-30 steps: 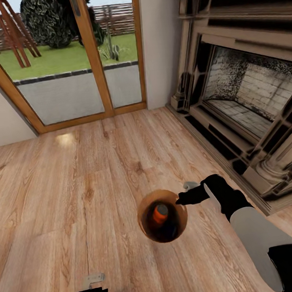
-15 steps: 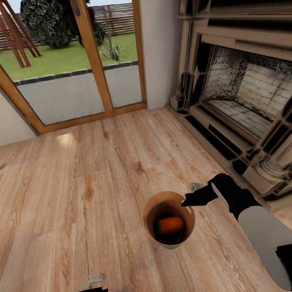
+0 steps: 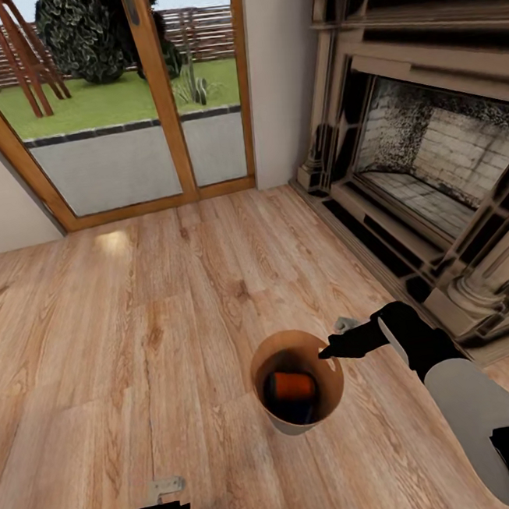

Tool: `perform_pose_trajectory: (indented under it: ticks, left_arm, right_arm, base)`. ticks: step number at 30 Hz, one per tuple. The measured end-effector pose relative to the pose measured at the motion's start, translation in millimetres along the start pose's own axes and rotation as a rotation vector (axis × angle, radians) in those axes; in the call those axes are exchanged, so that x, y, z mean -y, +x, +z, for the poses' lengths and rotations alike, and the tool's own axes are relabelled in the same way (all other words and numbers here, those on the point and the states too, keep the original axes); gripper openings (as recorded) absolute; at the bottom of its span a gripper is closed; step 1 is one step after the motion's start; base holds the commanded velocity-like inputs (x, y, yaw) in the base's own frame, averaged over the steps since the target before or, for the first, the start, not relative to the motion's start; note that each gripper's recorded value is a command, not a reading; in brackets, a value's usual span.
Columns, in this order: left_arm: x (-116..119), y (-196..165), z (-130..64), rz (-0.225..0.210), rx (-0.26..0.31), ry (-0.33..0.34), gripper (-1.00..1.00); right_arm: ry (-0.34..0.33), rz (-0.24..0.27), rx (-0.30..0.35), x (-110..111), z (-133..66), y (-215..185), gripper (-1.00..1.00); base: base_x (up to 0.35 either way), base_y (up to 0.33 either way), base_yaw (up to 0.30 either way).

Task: Put the three can of soda from the living room inside the tash can in the kitchen.

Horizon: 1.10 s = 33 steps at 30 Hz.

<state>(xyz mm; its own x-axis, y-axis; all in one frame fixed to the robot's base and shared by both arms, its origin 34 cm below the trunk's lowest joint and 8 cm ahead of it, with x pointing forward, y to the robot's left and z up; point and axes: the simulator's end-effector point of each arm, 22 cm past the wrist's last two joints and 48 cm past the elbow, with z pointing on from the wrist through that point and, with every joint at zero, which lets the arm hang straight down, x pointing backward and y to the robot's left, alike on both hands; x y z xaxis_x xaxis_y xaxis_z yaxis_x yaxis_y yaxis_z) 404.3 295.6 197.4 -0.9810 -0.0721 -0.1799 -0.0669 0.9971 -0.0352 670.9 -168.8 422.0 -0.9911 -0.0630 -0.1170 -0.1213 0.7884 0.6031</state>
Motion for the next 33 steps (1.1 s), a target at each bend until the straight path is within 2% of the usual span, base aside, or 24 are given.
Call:
perform_pose_trajectory:
  ticks: [5,16,20,24,33]
  left_arm:
    - [0.2,0.2,0.0,-0.001,0.000,0.000,1.00]
    - [0.3,-0.3,0.1,-0.001,0.001,0.000,1.00]
    - [0.3,-0.6,0.1,-0.002,0.001,0.001,1.00]
    - [-0.1,2.7,8.3,-0.003,0.002,0.001,1.00]
    - [0.2,2.3,8.3,-0.003,0.003,0.002,1.00]
  right_arm:
    - [0.002,-0.001,-0.001,0.5,-0.1,0.3,-1.00]
    - [0.005,-0.004,-0.001,1.3,-0.1,0.4,-1.00]
    - [-0.002,0.001,0.000,-0.6,0.0,0.0,-1.00]
    - [0.000,-0.002,0.000,4.7,7.0,3.0,-1.00]
    - [-0.001,-0.001,-0.001,3.9,7.3,3.2,-1.00]
  base:
    - [-0.020,0.000,0.000]
    - [-0.180,0.000,0.000]
    - [-0.029,0.000,0.000]
    - [-0.007,0.000,0.000]
    - [0.028,0.000,0.000]
